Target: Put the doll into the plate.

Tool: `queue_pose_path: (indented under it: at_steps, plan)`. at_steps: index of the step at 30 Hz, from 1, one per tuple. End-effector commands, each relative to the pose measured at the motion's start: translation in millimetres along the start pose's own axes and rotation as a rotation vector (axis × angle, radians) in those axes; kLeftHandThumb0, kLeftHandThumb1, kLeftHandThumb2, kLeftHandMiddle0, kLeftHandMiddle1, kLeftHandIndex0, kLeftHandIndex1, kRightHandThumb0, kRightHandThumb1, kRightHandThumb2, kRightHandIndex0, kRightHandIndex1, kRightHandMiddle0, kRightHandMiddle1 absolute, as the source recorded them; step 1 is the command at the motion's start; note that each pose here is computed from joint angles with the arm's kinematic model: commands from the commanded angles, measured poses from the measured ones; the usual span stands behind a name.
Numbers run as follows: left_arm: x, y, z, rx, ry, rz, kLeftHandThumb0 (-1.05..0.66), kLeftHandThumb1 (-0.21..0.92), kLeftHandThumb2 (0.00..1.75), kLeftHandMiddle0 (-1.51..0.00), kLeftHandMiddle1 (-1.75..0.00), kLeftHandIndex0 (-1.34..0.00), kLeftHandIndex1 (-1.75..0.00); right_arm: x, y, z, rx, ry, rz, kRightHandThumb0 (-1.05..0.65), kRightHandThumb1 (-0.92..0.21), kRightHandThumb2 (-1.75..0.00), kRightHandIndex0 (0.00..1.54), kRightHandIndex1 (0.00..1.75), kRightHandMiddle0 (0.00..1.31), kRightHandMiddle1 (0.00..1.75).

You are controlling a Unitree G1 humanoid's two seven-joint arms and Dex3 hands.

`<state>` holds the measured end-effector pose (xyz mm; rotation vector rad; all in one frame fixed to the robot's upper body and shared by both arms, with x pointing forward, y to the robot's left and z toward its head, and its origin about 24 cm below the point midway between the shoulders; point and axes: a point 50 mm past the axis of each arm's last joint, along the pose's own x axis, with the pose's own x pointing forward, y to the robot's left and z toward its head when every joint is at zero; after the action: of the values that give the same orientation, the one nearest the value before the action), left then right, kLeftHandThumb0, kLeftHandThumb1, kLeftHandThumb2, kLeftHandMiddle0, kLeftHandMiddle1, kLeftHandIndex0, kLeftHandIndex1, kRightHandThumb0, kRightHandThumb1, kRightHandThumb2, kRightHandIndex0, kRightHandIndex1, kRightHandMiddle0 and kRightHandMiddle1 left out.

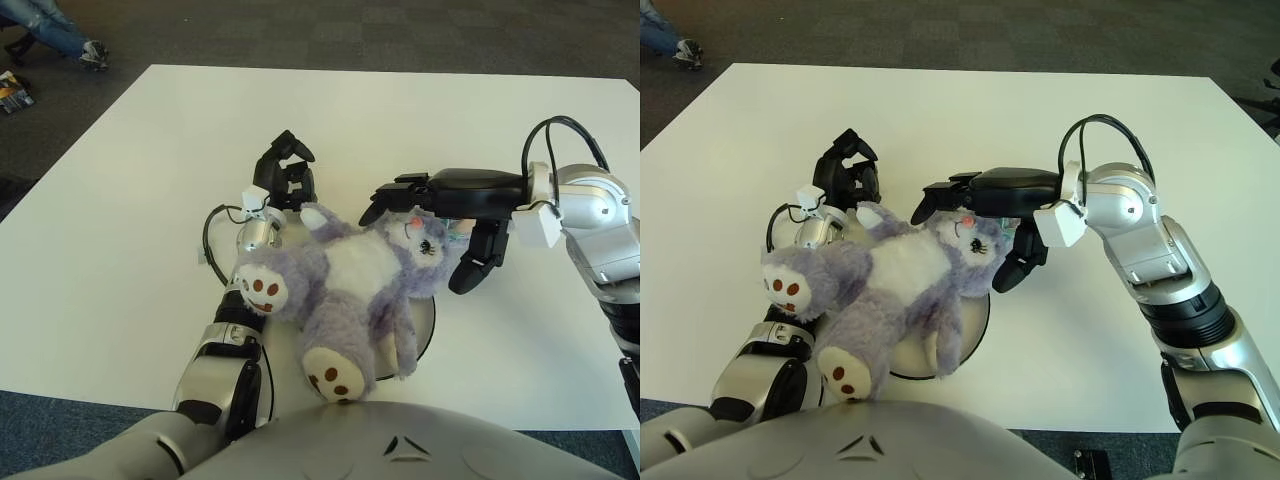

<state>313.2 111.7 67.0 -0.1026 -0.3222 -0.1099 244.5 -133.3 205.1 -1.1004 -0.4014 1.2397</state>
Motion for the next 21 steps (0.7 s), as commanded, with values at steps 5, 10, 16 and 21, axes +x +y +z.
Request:
queue_pose_path:
  at_steps: [5,10,16,21]
  plan:
    - [-20.5,0.8,-22.6,-0.046,0.135,0.023,-0.49,0.29,1.35,-1.23,-1.75,-0.64,-1.75,-19.8,-29.4,-7.3,-0.001,0.063,-0.092,-0.76,-0.44,-0.83,0.01,0.02,0.0,0.32]
    - [-19.6,1.5,-23.2,-0.08,0.144,0.009,-0.49,0.29,1.35,-1.24,-1.75,-0.63,-1.75,-29.5,-31.6,-12.5,0.042,0.14,-0.138,-0.76,-0.45,-0.82,0.02,0.02,0.0,0.4]
    - [-19.2,3.3,-23.3,-0.089,0.145,-0.002,-0.49,0.29,1.35,-1.24,-1.75,-0.63,-1.75,-41.2,-19.7,-22.8,0.139,0.245,-0.226,-0.71,-0.39,-0.86,0.07,0.27,0.0,0.53]
    - [-18.8,4.9,-22.6,-0.091,0.143,-0.005,-0.49,0.29,1.35,-1.24,-1.75,-0.63,-1.75,-54.8,-19.6,-28.4,0.187,0.297,-0.403,-0.66,-0.31,-0.92,0.01,0.62,0.0,0.61]
